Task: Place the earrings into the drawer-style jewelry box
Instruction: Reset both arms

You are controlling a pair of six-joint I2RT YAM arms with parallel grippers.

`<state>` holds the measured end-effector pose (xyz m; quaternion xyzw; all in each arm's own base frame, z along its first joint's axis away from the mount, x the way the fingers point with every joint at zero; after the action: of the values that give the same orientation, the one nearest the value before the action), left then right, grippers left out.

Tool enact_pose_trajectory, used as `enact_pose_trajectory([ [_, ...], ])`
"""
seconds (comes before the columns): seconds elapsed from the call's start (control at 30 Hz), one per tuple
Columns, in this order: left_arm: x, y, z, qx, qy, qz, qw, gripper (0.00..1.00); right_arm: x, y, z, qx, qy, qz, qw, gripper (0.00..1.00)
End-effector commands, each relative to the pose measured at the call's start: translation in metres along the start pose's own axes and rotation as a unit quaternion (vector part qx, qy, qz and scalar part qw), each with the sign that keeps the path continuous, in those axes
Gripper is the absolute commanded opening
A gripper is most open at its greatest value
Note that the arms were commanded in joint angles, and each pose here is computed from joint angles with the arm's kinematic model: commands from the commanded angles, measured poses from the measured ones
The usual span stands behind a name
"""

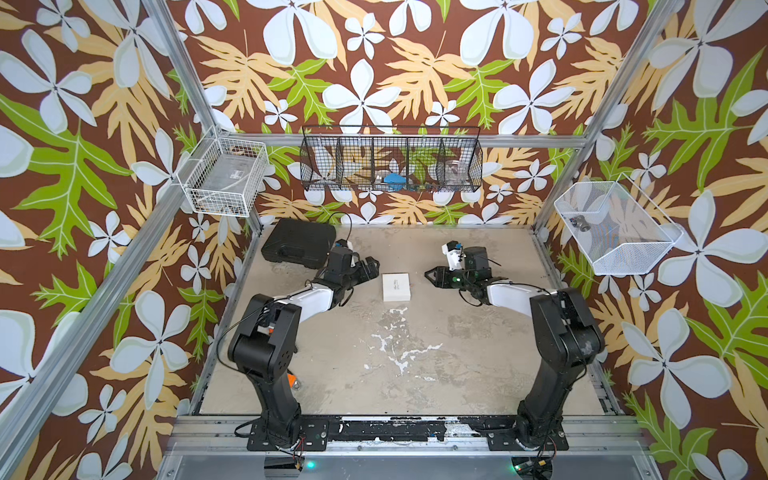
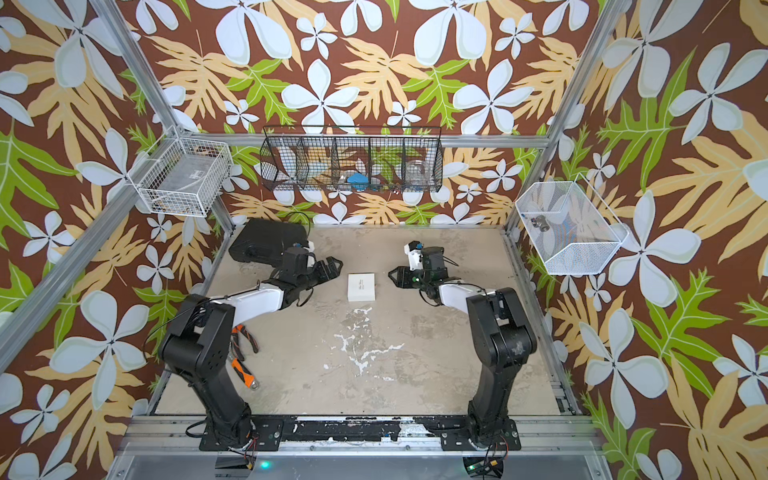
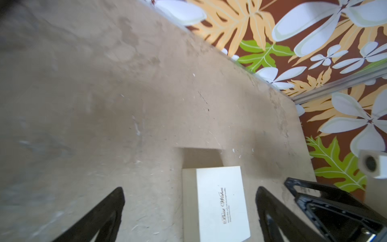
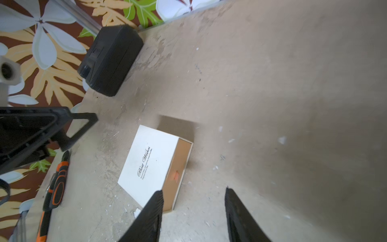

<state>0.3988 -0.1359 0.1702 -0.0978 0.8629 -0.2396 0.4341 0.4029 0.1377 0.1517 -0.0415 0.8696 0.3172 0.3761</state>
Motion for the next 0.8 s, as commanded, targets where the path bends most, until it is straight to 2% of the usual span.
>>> enact_pose_trajectory([
  [0.0, -0.022, 0.020, -0.035, -0.103, -0.110, 0.063, 0.987, 1.00, -0.019, -0.007, -0.030, 0.069, -0.086, -0.035, 0.993, 0.51],
  [0.07, -0.027, 0.028, -0.062, -0.142, -0.168, 0.082, 0.972, 1.00, -0.022, -0.011, -0.053, 0.108, -0.125, -0.044, 0.985, 0.53],
  [0.17, -0.025, 0.047, -0.100, -0.196, -0.244, 0.091, 0.945, 1.00, -0.022, -0.014, -0.087, 0.185, -0.192, -0.065, 0.962, 0.61],
  [0.3, -0.012, 0.076, -0.134, -0.241, -0.302, 0.079, 0.919, 1.00, -0.009, -0.021, -0.128, 0.269, -0.268, -0.079, 0.921, 0.71],
  [0.43, 0.009, 0.098, -0.155, -0.274, -0.342, 0.099, 0.893, 1.00, 0.011, -0.031, -0.158, 0.332, -0.328, -0.086, 0.880, 0.75],
  [0.5, 0.015, 0.108, -0.159, -0.278, -0.348, 0.098, 0.890, 1.00, 0.021, -0.040, -0.166, 0.357, -0.346, -0.089, 0.863, 0.76],
  [0.57, 0.014, 0.112, -0.159, -0.277, -0.338, 0.098, 0.894, 1.00, 0.031, -0.050, -0.168, 0.377, -0.347, -0.097, 0.854, 0.77],
  [0.63, 0.013, 0.114, -0.161, -0.278, -0.341, 0.109, 0.891, 1.00, 0.036, -0.058, -0.168, 0.387, -0.348, -0.104, 0.847, 0.78],
  [0.7, 0.017, 0.118, -0.162, -0.292, -0.337, 0.132, 0.885, 1.00, 0.031, -0.059, -0.164, 0.376, -0.329, -0.112, 0.859, 0.78],
  [0.73, 0.018, 0.123, -0.162, -0.294, -0.337, 0.120, 0.887, 1.00, 0.029, -0.060, -0.164, 0.374, -0.335, -0.116, 0.857, 0.78],
  [0.77, 0.019, 0.126, -0.158, -0.276, -0.325, 0.122, 0.896, 1.00, 0.028, -0.062, -0.163, 0.375, -0.334, -0.117, 0.857, 0.79],
])
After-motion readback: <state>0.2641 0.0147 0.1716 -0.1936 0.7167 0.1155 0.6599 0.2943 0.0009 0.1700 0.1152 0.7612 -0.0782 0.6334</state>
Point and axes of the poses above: each gripper's point midway between its finger pads, its own z axis out along the fingers, its own y axis along the line the jaws close on, x = y × z, the point moved 8 cm from there along -z, back along the fingers, and after that the axes turned 3 degrees about z, right-handed, at the moved point
